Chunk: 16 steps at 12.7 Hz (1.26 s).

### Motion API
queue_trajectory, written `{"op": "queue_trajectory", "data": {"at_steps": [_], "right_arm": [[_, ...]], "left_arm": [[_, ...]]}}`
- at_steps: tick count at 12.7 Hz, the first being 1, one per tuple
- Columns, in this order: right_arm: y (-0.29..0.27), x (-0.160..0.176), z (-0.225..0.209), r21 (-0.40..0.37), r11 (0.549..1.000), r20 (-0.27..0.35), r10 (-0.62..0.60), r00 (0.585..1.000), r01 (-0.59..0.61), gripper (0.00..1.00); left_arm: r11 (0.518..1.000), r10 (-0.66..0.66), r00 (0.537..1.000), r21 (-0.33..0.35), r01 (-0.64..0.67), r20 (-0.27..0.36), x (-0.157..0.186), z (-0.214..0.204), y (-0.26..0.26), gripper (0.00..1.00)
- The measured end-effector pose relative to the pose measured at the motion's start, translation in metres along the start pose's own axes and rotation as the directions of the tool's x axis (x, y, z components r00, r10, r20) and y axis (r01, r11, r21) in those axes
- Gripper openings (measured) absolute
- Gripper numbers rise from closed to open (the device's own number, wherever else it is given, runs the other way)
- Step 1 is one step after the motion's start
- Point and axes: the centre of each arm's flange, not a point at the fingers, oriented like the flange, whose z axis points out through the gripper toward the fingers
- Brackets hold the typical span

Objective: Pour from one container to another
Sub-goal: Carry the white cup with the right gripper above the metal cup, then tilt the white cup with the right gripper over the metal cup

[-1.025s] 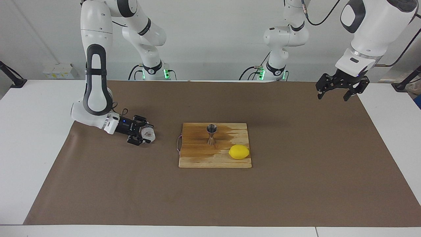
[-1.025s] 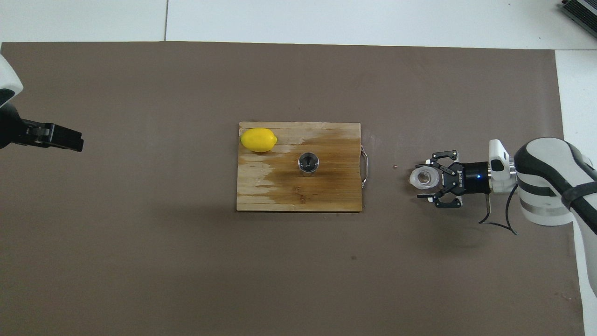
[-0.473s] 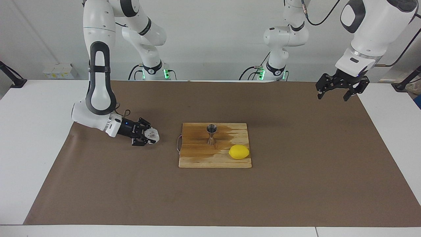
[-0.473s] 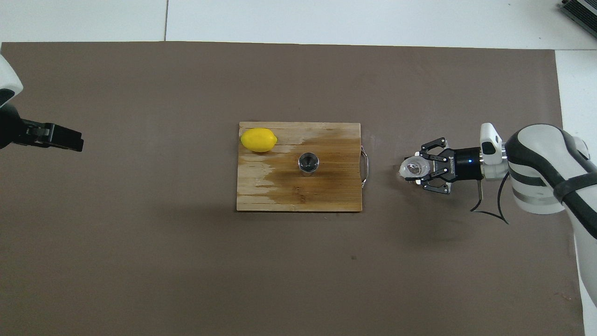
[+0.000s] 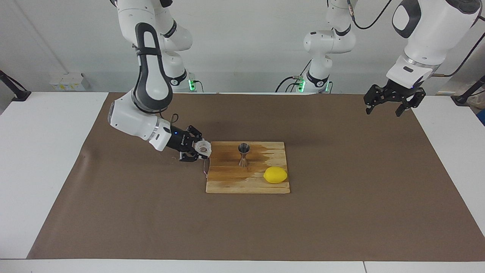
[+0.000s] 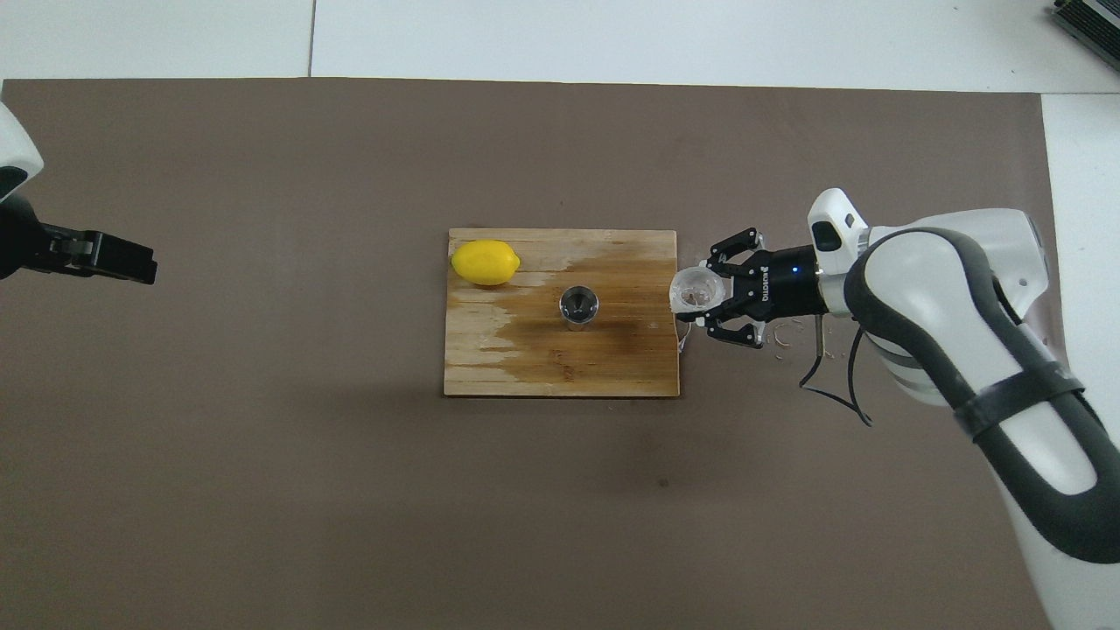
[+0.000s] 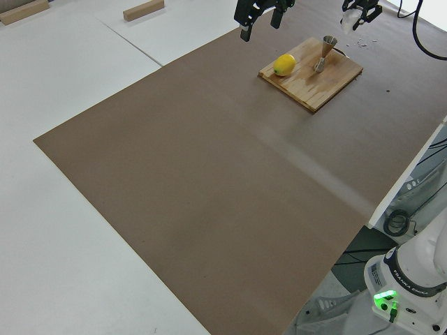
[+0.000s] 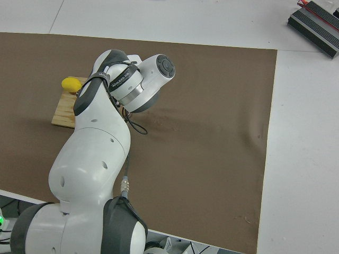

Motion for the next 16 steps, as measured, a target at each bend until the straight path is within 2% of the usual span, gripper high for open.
{"op": "queue_trajectory", "data": {"at_steps": [2, 4, 9, 12, 14, 16], "right_arm": [[-0.009, 0.033, 0.006, -0.009, 1.0, 0.08, 0.008, 0.997, -0.007, 0.49], [-0.013, 0.053, 0.011, -0.003, 1.0, 0.13, -0.009, 0.992, 0.009, 0.49], [-0.024, 0.082, 0.032, -0.013, 0.995, 0.256, -0.09, 0.963, 0.096, 0.49], [-0.034, 0.103, 0.048, -0.026, 0.989, 0.343, -0.128, 0.931, 0.146, 0.49], [-0.041, 0.122, 0.055, -0.038, 0.981, 0.424, -0.155, 0.892, 0.188, 0.49], [-0.046, 0.137, 0.059, -0.061, 0.978, 0.479, -0.148, 0.865, 0.201, 0.49]], "left_arm": [[1.0, 0.0, 1.0, 0.0, 0.0, 0.0, 0.0, 0.0, 0.0, 1.0], [1.0, 0.0, 1.0, 0.0, 0.0, 0.0, 0.0, 0.0, 0.0, 1.0], [1.0, 0.0, 1.0, 0.0, 0.0, 0.0, 0.0, 0.0, 0.0, 1.0], [1.0, 0.0, 1.0, 0.0, 0.0, 0.0, 0.0, 0.0, 0.0, 1.0], [1.0, 0.0, 1.0, 0.0, 0.0, 0.0, 0.0, 0.0, 0.0, 1.0], [1.0, 0.0, 1.0, 0.0, 0.0, 0.0, 0.0, 0.0, 0.0, 1.0]]}}
